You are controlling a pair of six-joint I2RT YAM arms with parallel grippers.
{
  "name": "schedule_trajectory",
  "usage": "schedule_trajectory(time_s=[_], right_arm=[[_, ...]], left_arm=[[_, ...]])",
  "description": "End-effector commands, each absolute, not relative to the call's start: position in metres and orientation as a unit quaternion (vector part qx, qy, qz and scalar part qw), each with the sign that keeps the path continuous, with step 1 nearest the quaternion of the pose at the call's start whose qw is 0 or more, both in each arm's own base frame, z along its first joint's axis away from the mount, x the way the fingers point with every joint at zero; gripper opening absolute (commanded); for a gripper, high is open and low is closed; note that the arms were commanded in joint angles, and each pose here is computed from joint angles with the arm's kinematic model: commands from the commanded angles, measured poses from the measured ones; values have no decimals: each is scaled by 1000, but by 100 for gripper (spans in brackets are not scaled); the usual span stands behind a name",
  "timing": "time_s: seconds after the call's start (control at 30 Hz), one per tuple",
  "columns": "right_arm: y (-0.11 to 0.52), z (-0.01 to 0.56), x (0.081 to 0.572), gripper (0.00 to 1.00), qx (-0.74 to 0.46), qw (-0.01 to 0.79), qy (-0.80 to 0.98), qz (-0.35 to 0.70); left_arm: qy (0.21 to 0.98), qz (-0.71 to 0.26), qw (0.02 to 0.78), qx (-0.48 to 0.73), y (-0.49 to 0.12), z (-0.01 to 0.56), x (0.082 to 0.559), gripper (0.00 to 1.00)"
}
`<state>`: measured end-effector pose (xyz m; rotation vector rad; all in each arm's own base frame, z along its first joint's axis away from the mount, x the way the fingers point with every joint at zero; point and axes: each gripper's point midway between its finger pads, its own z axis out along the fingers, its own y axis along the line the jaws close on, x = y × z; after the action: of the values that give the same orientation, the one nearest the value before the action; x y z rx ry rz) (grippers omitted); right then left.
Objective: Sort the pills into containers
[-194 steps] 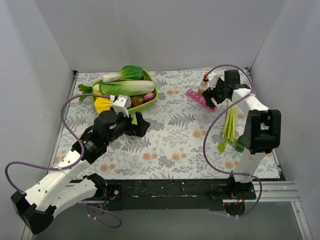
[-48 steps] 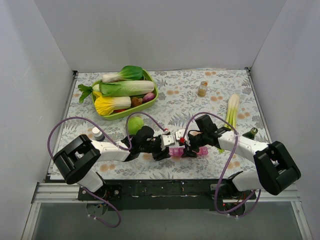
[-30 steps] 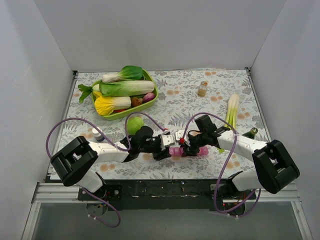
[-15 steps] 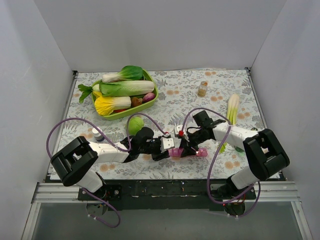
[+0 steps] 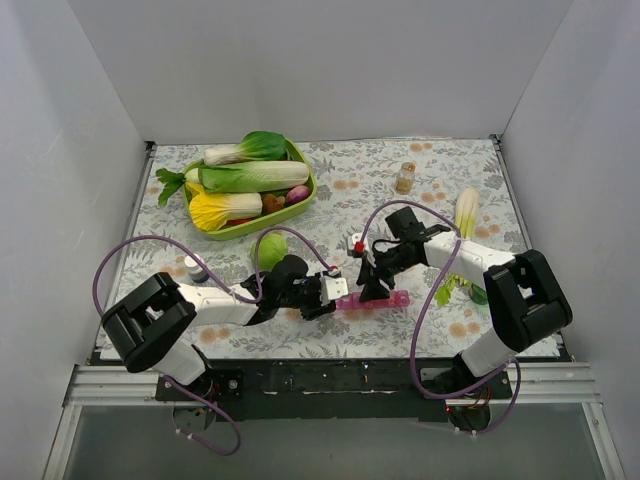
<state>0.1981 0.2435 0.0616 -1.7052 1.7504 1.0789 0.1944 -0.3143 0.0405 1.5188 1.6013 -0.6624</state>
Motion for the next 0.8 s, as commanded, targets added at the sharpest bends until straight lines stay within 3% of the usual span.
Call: schedule_trajectory(time_s=[0.0, 0.17, 0.23, 0.43, 0.77], right_arm=[[244, 71, 214, 59, -615, 250, 647, 374], [240, 61, 231, 49, -591, 266, 684, 335], [243, 60, 241, 39, -579, 277, 694, 327], [251, 54, 251, 23, -539, 272, 726, 328], [254, 34, 271, 21, -514, 260, 768, 281]], left_arm=[[635, -256, 397, 611, -310, 35, 190, 0], [635, -259, 396, 611, -311, 36, 189, 0], [635, -261, 395, 610, -311, 36, 189, 0], [637, -266, 390, 609, -312, 35, 187, 0], [642, -267, 384, 607, -312, 31, 187, 0]])
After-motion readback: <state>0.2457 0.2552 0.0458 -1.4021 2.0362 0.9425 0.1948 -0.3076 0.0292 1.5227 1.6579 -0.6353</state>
